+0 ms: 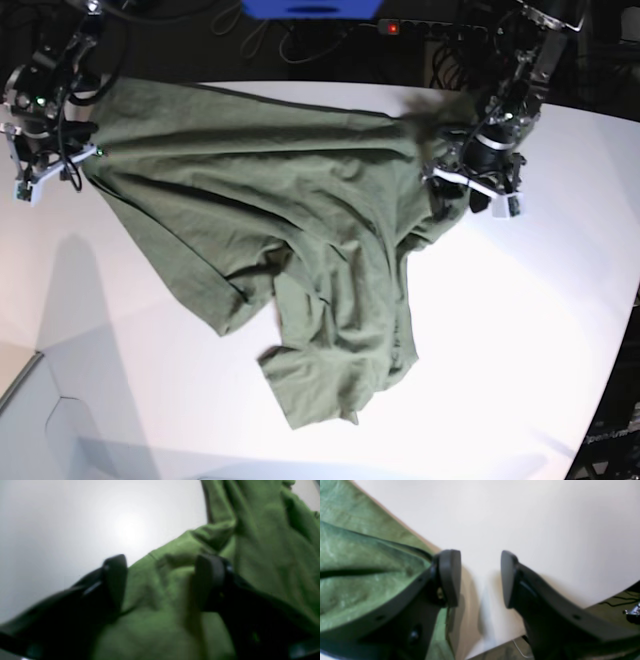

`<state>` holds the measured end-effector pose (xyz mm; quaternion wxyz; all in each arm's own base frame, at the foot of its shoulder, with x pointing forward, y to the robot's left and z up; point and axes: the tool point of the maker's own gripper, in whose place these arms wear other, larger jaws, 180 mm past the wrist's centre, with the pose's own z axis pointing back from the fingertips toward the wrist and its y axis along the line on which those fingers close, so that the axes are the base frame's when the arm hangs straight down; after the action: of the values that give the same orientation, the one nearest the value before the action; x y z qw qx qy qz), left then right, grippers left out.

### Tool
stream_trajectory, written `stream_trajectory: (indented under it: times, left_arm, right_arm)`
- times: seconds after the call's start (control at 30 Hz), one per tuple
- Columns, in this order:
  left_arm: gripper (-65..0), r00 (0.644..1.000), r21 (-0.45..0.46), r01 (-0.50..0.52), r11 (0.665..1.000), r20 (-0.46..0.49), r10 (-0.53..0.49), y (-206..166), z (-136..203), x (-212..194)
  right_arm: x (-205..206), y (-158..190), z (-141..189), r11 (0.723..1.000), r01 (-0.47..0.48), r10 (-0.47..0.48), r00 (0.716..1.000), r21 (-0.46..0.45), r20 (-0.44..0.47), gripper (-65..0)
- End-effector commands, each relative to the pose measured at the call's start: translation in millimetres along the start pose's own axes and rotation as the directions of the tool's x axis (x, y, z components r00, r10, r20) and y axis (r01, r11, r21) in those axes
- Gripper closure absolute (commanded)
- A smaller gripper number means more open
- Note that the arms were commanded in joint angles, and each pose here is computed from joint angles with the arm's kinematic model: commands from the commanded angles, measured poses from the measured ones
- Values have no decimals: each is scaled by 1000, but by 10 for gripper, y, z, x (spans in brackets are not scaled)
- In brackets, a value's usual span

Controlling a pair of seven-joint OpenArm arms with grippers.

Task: Layout the t-shirt on the table in an organized manner, then fold the t-shirt properly
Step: 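Pull the shirt with the left gripper and lay it flat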

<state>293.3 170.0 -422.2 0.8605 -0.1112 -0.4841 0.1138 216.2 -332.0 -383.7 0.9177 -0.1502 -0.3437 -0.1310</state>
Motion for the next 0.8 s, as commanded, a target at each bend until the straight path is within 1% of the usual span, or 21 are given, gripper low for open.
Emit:
stream_trajectory:
  times: [0.0,0.07,0.1,0.13,0.2,0.27,0.4,0.5,0.6,0.67,0.77]
  left_arm:
    - [-282,1000,13,5,1000,-7,-5,55,-7,20]
    - [-76,1000,36,21,999,-17,-20,127,-15,-34]
    - [0,1000,43,22,999,-19,-21,145,-16,-44]
    - [0,1000,49,21,999,-24,-20,164,-17,-62]
    - [-35,999,55,20,998,-33,-18,192,-7,-98]
    - [0,1000,42,11,999,14,-11,151,24,80]
    - [-2,987,114,-63,991,152,45,442,323,527]
    - [-2,958,179,-120,977,279,67,693,601,903]
    - [-2,925,249,-172,953,374,69,978,866,1160]
    - [-2,910,283,-198,938,410,68,1137,955,1245]
    - [-4,916,324,-206,923,396,66,1302,978,1174]
  right_arm:
    - [152,-56,25,1000,-4,4,999,-15,50,-264]
    - [153,-77,28,1000,-2,3,999,-19,50,-264]
    - [152,-82,28,1000,-1,2,999,-21,50,-264]
    - [155,-87,28,1000,-2,3,999,-21,51,-264]
    - [172,-111,29,1000,-8,9,999,-26,53,-264]
    - [189,-134,30,999,-13,15,998,-30,56,-264]
    - [197,-139,30,999,-16,18,998,-31,58,-264]
    - [270,-108,19,1000,-13,14,997,-25,73,-264]
    - [282,-93,13,1000,-8,9,997,-22,75,-264]
    - [289,-81,10,1000,-6,8,997,-19,76,-264]
    - [302,61,-6,1000,-28,27,997,13,75,-264]
